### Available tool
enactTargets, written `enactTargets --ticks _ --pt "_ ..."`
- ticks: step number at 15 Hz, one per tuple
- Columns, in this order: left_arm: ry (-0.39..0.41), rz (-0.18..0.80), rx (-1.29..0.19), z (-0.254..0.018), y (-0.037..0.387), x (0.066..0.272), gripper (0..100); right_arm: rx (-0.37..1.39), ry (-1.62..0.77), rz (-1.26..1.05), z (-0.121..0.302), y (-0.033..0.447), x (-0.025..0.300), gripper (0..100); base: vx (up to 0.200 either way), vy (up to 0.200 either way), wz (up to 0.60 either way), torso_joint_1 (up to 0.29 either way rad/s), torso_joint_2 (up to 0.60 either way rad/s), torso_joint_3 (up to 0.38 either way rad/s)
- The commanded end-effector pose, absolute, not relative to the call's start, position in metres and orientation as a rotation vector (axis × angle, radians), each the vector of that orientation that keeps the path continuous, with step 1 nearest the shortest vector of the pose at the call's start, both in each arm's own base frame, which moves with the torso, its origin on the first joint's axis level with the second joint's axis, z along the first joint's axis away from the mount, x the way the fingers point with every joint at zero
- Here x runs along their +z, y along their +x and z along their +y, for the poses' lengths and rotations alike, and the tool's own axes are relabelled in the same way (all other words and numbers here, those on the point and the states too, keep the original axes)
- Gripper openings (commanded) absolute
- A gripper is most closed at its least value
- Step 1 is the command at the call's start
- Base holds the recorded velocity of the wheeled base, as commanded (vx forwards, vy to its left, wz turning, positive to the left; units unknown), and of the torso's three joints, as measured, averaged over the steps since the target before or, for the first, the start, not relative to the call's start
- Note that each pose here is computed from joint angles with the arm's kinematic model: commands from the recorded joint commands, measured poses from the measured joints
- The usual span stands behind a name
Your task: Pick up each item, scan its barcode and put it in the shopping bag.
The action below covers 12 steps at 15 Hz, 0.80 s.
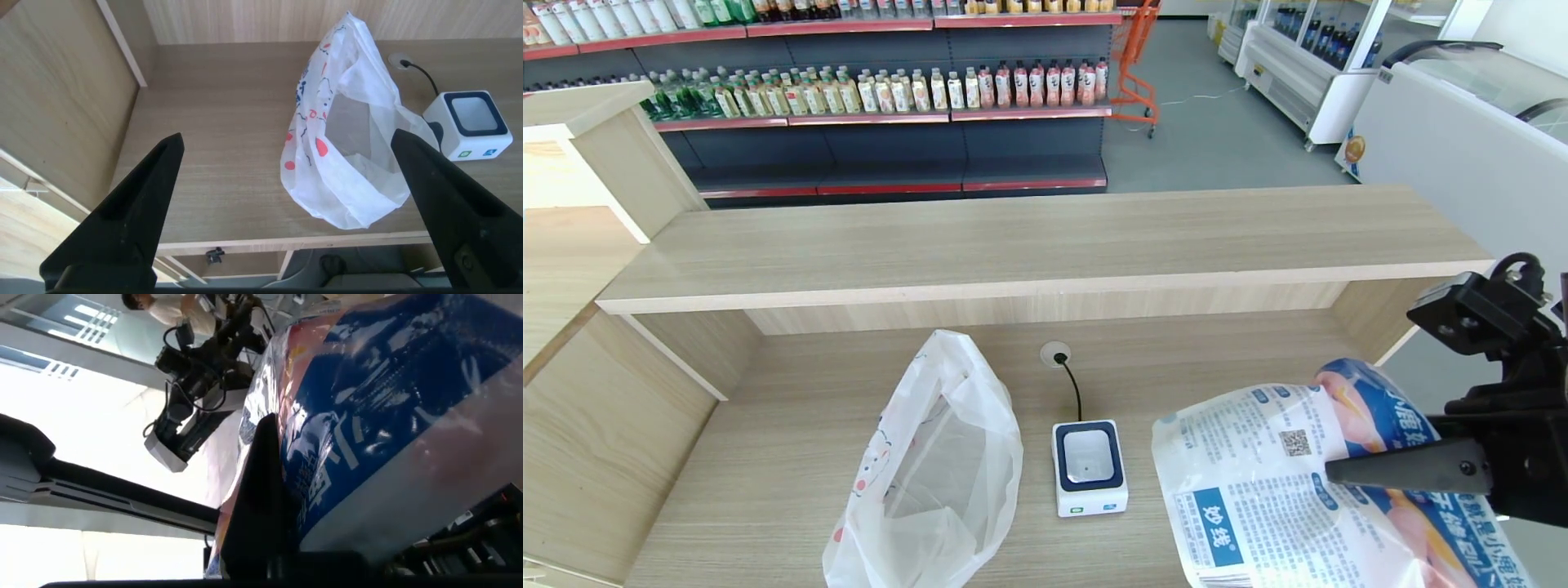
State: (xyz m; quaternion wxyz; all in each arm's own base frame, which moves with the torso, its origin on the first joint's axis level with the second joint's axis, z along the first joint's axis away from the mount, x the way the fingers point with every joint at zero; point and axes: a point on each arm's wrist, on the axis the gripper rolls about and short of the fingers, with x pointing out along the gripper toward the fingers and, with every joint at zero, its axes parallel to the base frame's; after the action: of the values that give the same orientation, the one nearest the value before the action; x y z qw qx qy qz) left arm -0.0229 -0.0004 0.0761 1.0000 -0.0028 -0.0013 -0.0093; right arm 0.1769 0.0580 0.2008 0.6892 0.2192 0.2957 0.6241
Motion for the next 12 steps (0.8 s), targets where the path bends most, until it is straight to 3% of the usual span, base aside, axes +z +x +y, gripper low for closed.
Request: enactTargets --ticks 1,5,7,9,12 --pt "-0.006 -0.003 -0.018 0.0 -0.023 0.076 100 1.399 0.491 0.665 0.059 0.178 0.2 0 0.0 0.0 0.0 0.0 0.0 0.0" --pt "-0.006 -0.003 -0.018 0.0 -0.023 0.076 100 1.397 0.414 0.586 0.061 0.186 0.196 0 0.0 0.0 0.0 0.0 0.0 0.0" --pt "-0.006 -0.003 -0.018 0.0 -0.023 0.076 100 1.346 0.241 0.471 0.062 0.201 0.179 0 0.0 0.0 0.0 0.0 0.0 0.0" --pt "-0.006 -0.003 -0.018 0.0 -0.023 0.076 100 1.319 -0.082 0.299 0.058 0.234 0.146 0 0.0 0.0 0.0 0.0 0.0 0.0" --pt "-0.006 -0.001 -0.018 0.0 -0.023 0.076 100 1.365 -0.418 0.108 0.052 0.268 0.103 0 0.0 0.0 0.0 0.0 0.0 0.0"
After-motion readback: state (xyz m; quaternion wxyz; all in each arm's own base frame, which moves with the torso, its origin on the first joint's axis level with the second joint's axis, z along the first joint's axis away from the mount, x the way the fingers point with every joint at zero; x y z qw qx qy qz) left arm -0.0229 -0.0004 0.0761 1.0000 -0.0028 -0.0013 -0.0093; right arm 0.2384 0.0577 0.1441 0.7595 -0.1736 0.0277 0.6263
